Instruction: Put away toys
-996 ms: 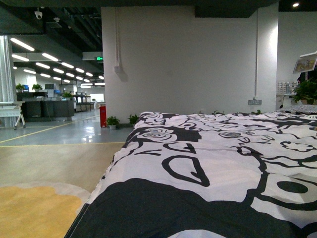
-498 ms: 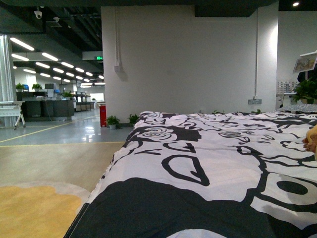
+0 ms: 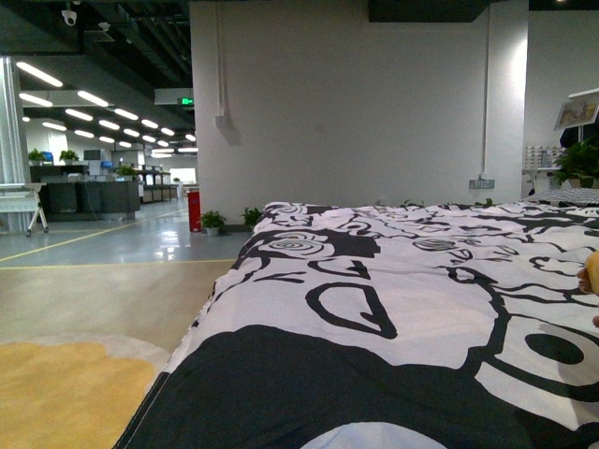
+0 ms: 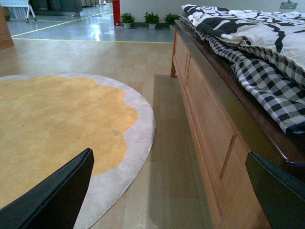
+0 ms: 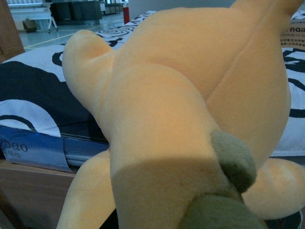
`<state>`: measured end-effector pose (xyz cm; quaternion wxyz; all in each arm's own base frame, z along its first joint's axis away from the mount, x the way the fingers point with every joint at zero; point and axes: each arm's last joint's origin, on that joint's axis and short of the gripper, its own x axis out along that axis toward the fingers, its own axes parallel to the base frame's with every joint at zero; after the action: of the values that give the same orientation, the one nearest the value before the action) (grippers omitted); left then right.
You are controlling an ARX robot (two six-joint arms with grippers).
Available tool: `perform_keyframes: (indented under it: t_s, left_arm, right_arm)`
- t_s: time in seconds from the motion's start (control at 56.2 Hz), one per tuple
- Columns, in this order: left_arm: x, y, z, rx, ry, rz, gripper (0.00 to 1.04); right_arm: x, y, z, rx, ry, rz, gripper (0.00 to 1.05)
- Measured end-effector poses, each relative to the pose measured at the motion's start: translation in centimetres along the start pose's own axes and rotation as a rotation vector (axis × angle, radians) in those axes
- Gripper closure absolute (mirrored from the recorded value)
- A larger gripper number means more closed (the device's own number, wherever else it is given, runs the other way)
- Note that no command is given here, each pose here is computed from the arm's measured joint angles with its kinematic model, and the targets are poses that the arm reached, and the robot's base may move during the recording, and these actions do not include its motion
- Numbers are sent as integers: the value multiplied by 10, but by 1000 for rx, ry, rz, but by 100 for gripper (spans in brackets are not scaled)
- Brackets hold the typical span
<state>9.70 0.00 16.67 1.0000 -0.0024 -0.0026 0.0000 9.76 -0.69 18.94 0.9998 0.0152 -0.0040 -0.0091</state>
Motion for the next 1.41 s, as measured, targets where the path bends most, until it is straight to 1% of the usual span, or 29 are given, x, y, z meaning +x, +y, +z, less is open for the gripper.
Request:
perform_keyframes:
  t_s: [0.089,0.463,0.552,0.623,1.406]
  left_arm:
    - [0,0,0,0,0,0,6]
    - [0,0,0,0,0,0,6]
    - [0,0,0,0,0,0,6]
    - [0,0,0,0,0,0,6]
    - [0,0,0,0,0,0,6]
  right_arm:
    - [-1,6,-1,-16,-6,27,88]
    - [-1,7,-10,-28,-7,28,88]
    - [-1,6,-19,-28,-11,29,88]
    - [-1,6,-21,-28,-6,30,88]
    - [-1,6,-21,-28,-8,30,88]
